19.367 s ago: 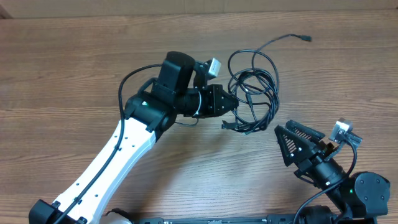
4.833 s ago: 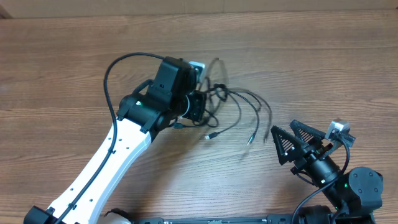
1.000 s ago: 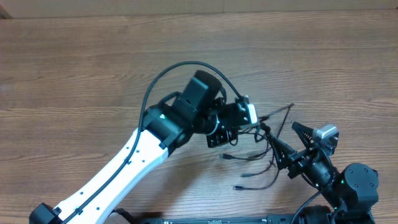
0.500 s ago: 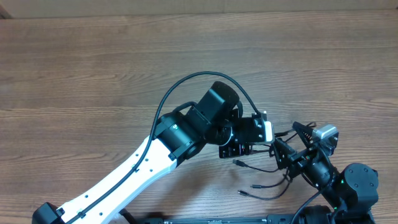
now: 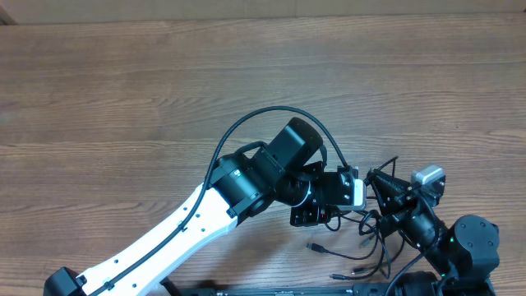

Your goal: Untangle cables

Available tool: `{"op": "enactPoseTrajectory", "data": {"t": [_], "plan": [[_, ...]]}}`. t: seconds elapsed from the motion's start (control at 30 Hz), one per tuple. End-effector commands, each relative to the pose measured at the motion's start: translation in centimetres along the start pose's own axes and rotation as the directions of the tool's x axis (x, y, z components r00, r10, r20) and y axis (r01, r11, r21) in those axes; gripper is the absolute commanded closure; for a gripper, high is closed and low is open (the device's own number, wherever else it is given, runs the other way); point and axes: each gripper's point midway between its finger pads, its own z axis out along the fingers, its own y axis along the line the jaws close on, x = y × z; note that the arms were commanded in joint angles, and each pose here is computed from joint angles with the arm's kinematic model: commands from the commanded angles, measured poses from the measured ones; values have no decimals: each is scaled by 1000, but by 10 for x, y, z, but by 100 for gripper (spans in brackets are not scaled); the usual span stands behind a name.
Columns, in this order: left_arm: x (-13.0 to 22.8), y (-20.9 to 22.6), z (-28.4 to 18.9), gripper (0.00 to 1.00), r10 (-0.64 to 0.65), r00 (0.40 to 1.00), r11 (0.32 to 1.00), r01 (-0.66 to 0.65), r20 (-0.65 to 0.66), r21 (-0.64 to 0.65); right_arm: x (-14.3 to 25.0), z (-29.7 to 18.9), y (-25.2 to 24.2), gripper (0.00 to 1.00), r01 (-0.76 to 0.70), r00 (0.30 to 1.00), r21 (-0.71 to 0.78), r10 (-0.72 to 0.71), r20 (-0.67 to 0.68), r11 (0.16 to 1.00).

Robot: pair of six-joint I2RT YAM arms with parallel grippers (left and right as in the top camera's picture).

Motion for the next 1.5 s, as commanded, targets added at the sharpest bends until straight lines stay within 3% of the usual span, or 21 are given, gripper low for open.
{"op": "enactPoseTrajectory", "data": {"t": [0.0, 0.23, 0.5, 0.7, 0.93, 1.17, 1.37, 1.47], "plan": [[3, -3, 2, 96, 6, 1000, 1000, -6, -18, 6, -16, -6, -2, 96, -4, 999, 31, 2, 47, 1000], [33, 1, -1, 96, -73, 986, 996, 64, -152, -58, -20, -6, -6, 96, -43, 997, 48, 40, 66, 998], [90, 27, -23, 96, -302, 880, 925, 178, -365, -337, -24, -7, -11, 96, -95, 992, 74, 88, 88, 993], [121, 46, -51, 96, -485, 775, 795, 199, -405, -572, -21, -7, -19, 96, -120, 990, 121, 110, 87, 985], [137, 66, -80, 96, -593, 714, 645, 145, -372, -750, -15, -10, -35, 96, -158, 986, 208, 144, 82, 965], [131, 68, -75, 96, -590, 733, 644, 174, -339, -745, -14, -10, -36, 96, -159, 986, 216, 144, 81, 964], [104, 75, -55, 96, -543, 804, 680, 251, -244, -689, -14, -9, -32, 88, -157, 986, 194, 145, 77, 968], [83, 81, -44, 96, -502, 848, 703, 286, -169, -652, -14, -8, -29, 67, -156, 987, 179, 145, 73, 971]]}}
